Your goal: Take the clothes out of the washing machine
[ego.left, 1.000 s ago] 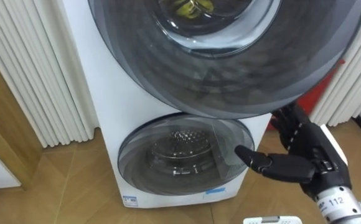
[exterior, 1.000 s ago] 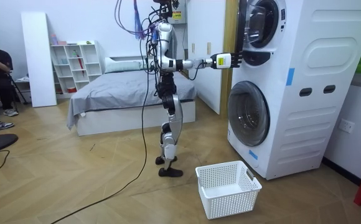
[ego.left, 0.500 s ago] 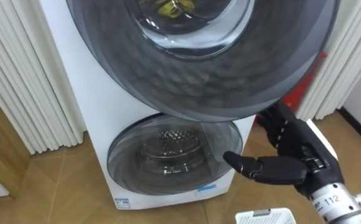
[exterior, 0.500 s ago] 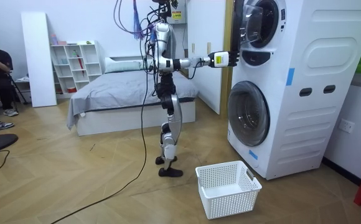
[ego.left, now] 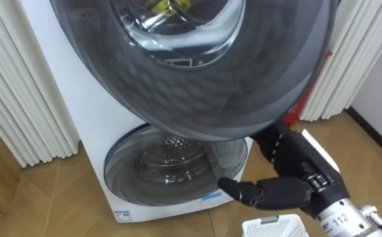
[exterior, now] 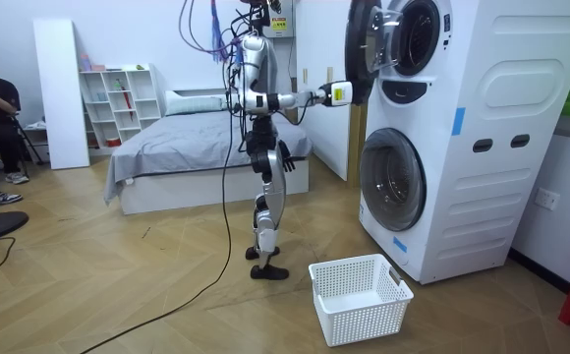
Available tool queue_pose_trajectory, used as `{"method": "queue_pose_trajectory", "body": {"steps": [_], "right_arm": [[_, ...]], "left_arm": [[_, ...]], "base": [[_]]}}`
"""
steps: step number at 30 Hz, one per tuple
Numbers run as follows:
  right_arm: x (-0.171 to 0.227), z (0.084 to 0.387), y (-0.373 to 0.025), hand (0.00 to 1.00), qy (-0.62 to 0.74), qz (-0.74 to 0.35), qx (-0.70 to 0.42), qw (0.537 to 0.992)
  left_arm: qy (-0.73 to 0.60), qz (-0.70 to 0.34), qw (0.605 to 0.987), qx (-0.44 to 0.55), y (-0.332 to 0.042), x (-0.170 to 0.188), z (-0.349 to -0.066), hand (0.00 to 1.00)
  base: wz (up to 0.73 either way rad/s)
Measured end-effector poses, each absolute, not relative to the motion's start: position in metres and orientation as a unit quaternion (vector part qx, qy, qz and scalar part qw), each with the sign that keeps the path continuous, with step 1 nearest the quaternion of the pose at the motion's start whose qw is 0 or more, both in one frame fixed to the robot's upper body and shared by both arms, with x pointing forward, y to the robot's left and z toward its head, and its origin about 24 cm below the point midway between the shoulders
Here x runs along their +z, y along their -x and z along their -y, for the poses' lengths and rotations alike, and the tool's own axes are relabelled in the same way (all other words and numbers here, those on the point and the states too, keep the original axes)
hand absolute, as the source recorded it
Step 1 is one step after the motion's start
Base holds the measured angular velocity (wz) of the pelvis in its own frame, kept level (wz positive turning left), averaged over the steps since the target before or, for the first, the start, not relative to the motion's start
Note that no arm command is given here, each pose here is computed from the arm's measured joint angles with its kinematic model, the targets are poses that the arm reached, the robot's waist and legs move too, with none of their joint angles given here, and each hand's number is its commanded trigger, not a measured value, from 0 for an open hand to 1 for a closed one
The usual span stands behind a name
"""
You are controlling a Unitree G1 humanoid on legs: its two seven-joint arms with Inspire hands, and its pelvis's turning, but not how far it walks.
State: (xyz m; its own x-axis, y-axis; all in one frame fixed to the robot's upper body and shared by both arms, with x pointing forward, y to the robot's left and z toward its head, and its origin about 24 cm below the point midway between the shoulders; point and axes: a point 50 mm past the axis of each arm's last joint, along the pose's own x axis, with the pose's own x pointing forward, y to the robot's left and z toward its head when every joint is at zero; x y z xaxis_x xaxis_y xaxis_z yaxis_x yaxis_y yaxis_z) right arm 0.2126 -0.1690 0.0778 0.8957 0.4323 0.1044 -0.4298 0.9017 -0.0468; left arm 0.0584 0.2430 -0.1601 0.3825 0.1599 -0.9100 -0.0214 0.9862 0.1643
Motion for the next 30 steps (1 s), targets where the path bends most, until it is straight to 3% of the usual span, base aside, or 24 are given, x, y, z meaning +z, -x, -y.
{"method": "queue_pose_trajectory", "body": {"steps": [12, 30], "right_arm": [[0.073, 0.131, -0.201, 0.00, -0.003, 0.052, 0.356, 0.933], [0.079, 0.118, -0.193, 0.00, 0.027, 0.060, 0.431, 0.900]], "left_arm": [[-0.075, -0.538, 0.840, 0.001, -0.079, -0.159, -0.234, 0.00], [-0.070, -0.535, 0.842, -0.010, -0.080, -0.157, -0.236, 0.00]], "base": [[-0.01], [0.02]]}}
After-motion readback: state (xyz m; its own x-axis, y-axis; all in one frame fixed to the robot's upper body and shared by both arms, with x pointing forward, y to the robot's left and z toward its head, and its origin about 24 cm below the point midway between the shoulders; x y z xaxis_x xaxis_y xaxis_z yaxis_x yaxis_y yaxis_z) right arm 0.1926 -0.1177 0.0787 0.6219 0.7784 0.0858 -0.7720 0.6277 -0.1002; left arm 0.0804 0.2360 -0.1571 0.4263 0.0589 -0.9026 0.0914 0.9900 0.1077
